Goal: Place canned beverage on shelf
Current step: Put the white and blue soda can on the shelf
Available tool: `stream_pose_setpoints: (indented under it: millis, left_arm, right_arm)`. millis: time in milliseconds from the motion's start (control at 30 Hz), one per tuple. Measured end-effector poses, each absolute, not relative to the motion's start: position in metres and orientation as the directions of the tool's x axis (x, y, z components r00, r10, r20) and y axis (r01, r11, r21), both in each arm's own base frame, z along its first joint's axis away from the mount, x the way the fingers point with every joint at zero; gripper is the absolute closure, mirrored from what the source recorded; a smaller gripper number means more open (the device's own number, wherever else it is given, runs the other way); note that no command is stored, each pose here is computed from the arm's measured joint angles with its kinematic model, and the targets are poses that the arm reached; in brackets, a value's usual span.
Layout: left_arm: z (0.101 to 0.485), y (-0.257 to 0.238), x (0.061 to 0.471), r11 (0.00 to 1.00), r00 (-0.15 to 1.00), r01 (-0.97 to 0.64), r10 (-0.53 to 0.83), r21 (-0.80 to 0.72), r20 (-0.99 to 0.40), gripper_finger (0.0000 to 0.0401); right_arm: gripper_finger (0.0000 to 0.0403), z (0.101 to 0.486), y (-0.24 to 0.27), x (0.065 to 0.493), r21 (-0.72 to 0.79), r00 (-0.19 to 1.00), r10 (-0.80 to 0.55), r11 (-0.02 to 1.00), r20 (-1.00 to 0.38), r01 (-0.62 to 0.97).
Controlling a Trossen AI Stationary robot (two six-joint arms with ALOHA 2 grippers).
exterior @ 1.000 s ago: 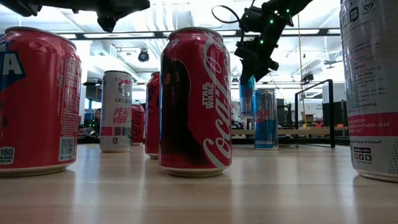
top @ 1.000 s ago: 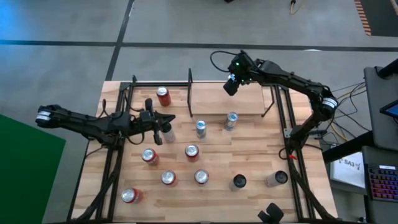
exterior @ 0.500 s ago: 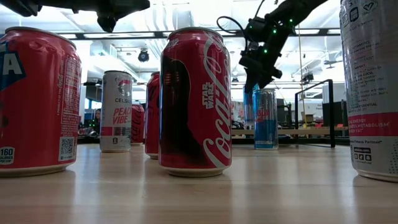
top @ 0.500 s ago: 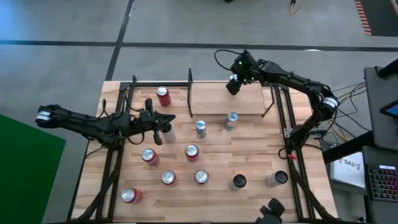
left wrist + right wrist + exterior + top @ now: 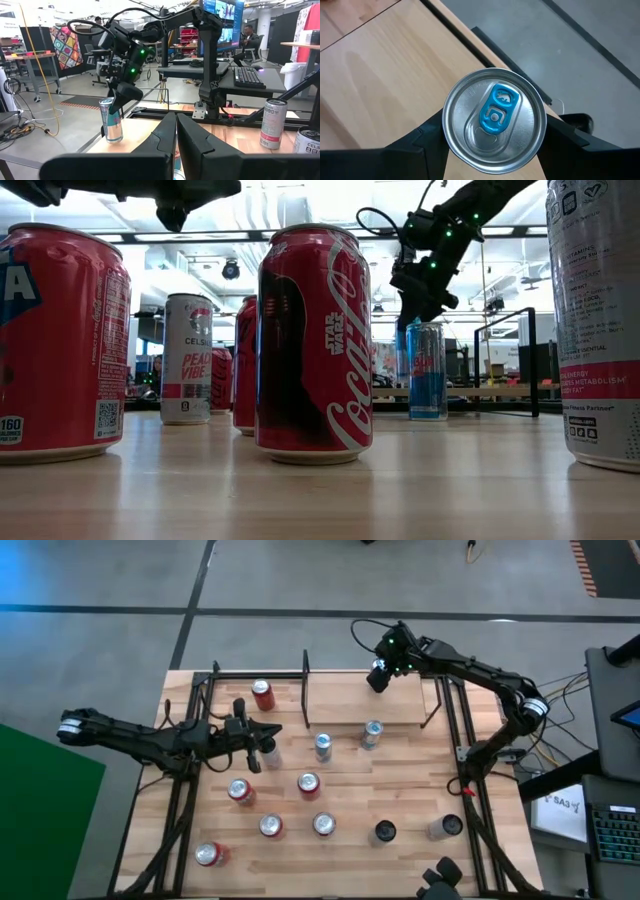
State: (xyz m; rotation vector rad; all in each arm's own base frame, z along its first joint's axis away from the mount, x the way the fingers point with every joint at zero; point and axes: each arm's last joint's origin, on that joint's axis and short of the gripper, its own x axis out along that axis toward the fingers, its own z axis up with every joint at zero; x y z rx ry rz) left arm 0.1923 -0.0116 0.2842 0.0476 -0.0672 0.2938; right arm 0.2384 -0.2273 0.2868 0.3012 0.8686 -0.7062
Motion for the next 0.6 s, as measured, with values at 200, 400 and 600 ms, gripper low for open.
stream_pose_setpoints:
  millis: [200,400,600]
  left_arm:
    - [0.284,-0.012,0.192,0.956,0.955,-0.291,0.288,0.037,0.072,0.0401]
    - [0.284,-0.012,0.192,0.956,0.955,-0.291,0.288,0.037,0.072,0.0401]
    - [0.284,-0.012,0.192,0.956,0.955,-0.291,0.288,0.037,0.072,0.0401]
  right_arm:
    - [0.0177,0.291,-0.228,0.229,-0.039,0.436,-0.461,0.721,-0.773,0.692]
    - [0.0177,0.292,-0.225,0.225,-0.037,0.446,-0.469,0.72,-0.762,0.693]
    - [0.0177,0.287,-0.221,0.221,-0.03,0.466,-0.488,0.713,-0.738,0.7]
